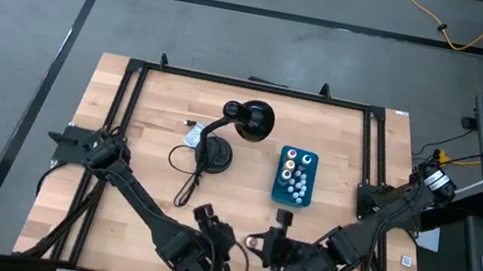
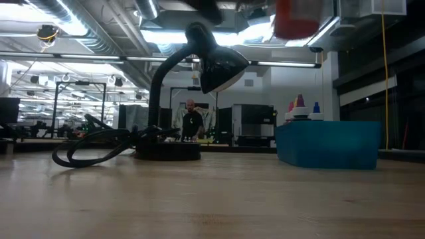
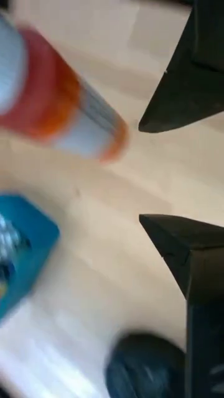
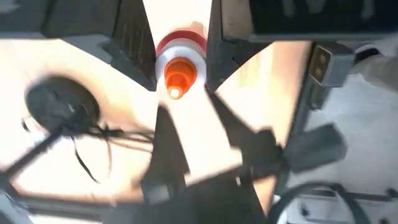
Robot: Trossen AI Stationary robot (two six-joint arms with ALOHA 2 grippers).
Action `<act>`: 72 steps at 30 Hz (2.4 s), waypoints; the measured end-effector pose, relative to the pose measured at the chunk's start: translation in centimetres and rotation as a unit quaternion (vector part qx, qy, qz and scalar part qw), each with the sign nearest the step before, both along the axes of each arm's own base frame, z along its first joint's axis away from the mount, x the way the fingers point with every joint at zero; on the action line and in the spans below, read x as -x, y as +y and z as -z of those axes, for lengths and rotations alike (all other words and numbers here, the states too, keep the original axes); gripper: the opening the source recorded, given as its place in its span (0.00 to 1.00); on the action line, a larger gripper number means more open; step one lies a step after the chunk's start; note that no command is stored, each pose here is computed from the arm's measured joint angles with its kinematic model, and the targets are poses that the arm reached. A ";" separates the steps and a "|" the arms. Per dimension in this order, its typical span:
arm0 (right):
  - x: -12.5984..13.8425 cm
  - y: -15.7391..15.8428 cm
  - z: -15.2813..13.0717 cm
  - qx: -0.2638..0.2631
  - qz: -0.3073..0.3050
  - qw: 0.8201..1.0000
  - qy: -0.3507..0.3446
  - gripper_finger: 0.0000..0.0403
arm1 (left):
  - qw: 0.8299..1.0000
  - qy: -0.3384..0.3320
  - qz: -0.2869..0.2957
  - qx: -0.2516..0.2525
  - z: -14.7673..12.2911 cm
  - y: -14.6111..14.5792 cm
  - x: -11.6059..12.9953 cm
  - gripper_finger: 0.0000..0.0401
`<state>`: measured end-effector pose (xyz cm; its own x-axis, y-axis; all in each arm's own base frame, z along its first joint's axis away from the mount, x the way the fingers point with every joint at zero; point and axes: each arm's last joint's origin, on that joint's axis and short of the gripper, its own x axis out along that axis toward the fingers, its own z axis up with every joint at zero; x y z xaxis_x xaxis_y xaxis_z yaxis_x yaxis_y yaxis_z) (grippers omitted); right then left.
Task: Pick & Place food coloring
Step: Put the large orange food coloring bottle into the blue bin
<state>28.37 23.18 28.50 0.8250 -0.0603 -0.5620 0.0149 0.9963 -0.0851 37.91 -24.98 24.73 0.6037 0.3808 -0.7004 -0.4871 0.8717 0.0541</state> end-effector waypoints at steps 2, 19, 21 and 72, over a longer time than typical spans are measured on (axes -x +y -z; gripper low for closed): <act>0.3 -0.3 0.3 -0.001 0.027 1.000 0.009 0.29 | 1.000 0.015 -0.024 -0.014 0.2 0.2 0.8 0.57; 2.4 -6.6 1.9 0.106 0.293 0.947 0.076 0.31 | 0.988 0.002 -0.092 -0.120 0.1 -2.9 9.1 0.61; 2.0 -7.4 1.9 0.103 0.301 0.944 0.089 0.31 | 0.989 -0.005 -0.086 -0.123 0.1 -3.3 9.5 0.62; 0.3 -9.0 6.5 0.003 0.431 0.901 0.045 0.31 | 0.982 0.017 -0.005 -0.186 0.0 -4.6 10.9 0.61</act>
